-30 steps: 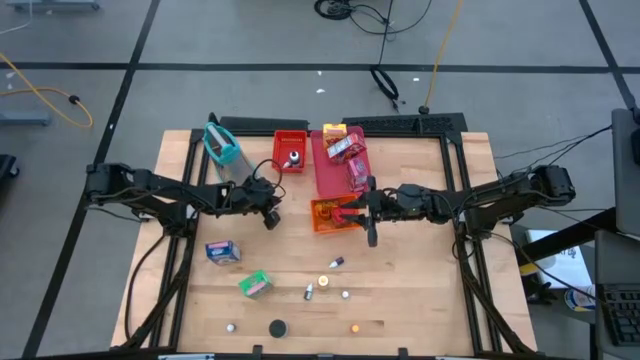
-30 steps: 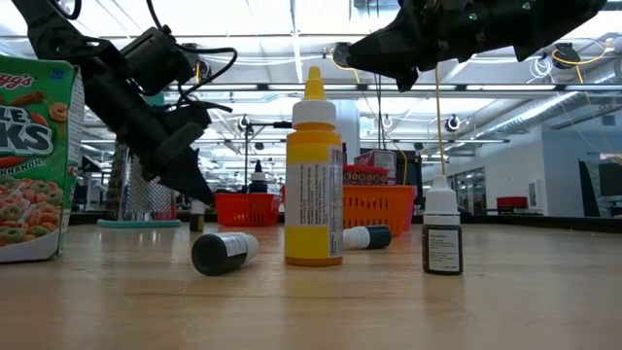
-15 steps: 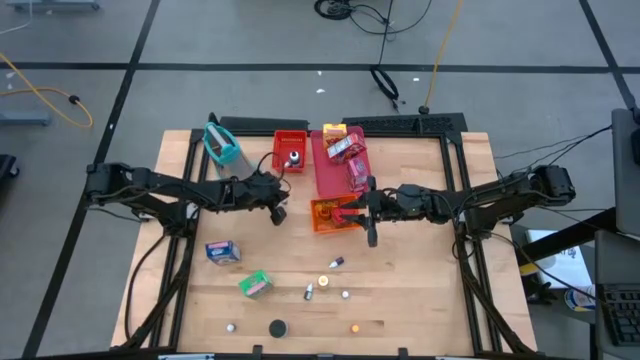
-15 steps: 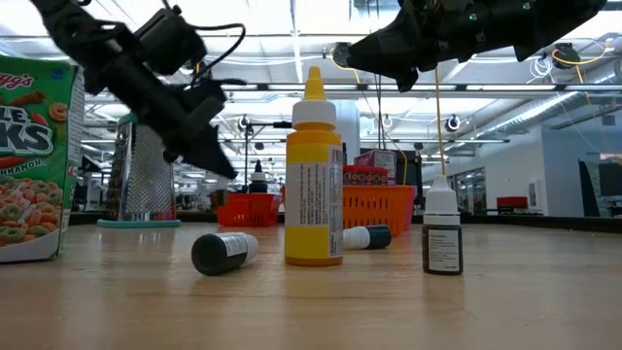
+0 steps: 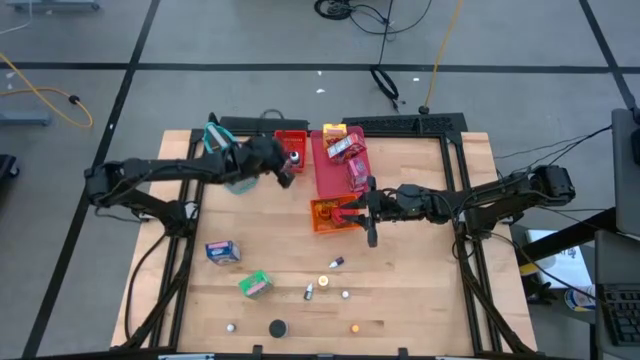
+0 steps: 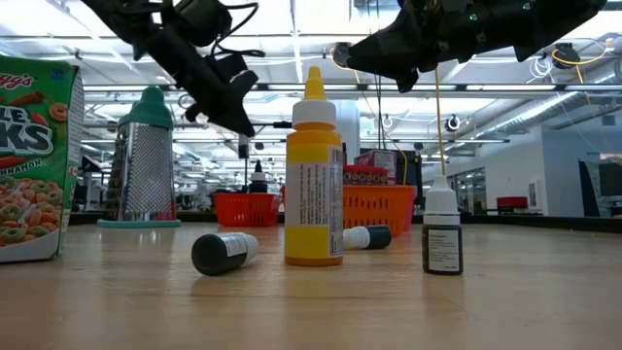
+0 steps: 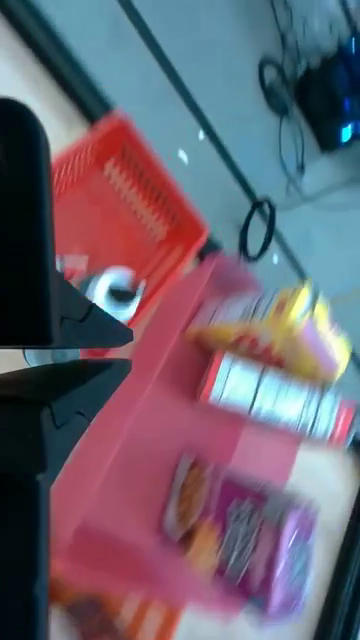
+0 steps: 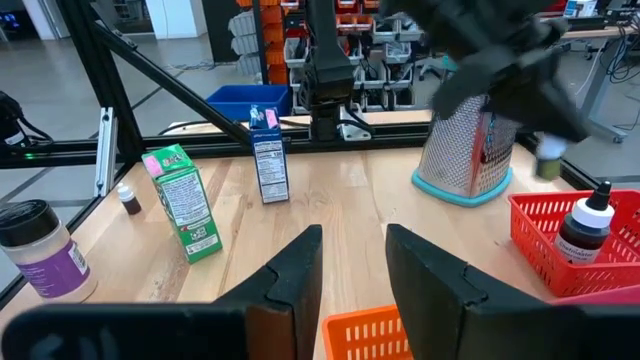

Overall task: Pick & Place Kitchen Items
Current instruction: Put the green food coloring bottle into the red bin, then put the purple food coloring bottle into the red bin

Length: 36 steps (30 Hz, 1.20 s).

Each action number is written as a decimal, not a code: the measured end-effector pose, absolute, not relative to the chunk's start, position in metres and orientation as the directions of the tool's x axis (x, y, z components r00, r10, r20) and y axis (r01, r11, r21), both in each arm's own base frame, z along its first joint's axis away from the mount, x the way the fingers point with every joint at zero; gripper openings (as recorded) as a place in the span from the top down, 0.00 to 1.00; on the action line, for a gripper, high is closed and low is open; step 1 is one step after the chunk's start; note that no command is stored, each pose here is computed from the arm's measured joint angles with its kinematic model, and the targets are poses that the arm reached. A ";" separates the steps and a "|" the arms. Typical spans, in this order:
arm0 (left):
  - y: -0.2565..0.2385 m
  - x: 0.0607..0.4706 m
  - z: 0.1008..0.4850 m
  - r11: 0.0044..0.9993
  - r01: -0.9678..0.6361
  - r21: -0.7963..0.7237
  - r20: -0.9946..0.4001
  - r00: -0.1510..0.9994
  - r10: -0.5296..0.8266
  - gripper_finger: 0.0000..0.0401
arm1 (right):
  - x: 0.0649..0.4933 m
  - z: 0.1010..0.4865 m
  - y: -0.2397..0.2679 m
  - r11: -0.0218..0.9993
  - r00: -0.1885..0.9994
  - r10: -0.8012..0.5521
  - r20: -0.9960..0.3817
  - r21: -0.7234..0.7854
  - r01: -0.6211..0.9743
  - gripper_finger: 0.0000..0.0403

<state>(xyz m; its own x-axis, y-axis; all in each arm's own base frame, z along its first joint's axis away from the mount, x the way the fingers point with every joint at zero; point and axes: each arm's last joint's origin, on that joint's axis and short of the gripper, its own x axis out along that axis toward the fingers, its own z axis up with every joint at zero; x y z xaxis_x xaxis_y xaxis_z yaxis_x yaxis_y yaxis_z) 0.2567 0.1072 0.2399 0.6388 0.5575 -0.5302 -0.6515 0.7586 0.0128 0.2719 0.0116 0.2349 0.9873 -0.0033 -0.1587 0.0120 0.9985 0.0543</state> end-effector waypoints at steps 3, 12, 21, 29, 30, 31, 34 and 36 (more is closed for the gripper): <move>0.126 0.250 0.246 0.697 -0.717 0.019 -0.515 0.591 0.621 1.00 | 0.272 0.235 0.011 0.998 0.987 -0.004 -0.158 0.054 0.012 0.74; 0.162 0.233 0.251 0.622 -0.782 -0.036 -0.485 0.558 0.673 1.00 | 0.272 0.236 0.012 0.998 0.989 -0.003 -0.146 0.055 0.012 0.74; 0.175 0.242 0.241 0.646 -0.761 -0.060 -0.457 0.596 0.660 1.00 | 0.272 0.236 0.012 0.998 0.989 -0.004 -0.147 0.056 0.012 0.74; 0.179 0.247 0.230 0.648 -0.761 -0.034 -0.485 0.579 0.655 0.89 | 0.272 0.236 0.012 0.998 0.989 -0.003 -0.151 0.058 0.012 0.74; 0.179 0.247 0.229 0.648 -0.761 -0.033 -0.488 0.578 0.654 0.87 | 0.272 0.236 0.012 0.998 0.989 -0.003 -0.151 0.058 0.012 0.74; 0.178 0.247 0.229 0.649 -0.760 -0.032 -0.489 0.578 0.653 0.84 | 0.272 0.236 0.012 0.998 0.989 -0.004 -0.150 0.058 0.012 0.74; 0.178 0.247 0.229 0.649 -0.760 -0.032 -0.488 0.579 0.653 0.78 | 0.272 0.236 0.012 0.998 0.989 -0.004 -0.151 0.058 0.012 0.74; 0.178 0.247 0.229 0.649 -0.760 -0.032 -0.489 0.578 0.653 0.74 | 0.272 0.236 0.012 0.998 0.989 -0.004 -0.150 0.058 0.012 0.74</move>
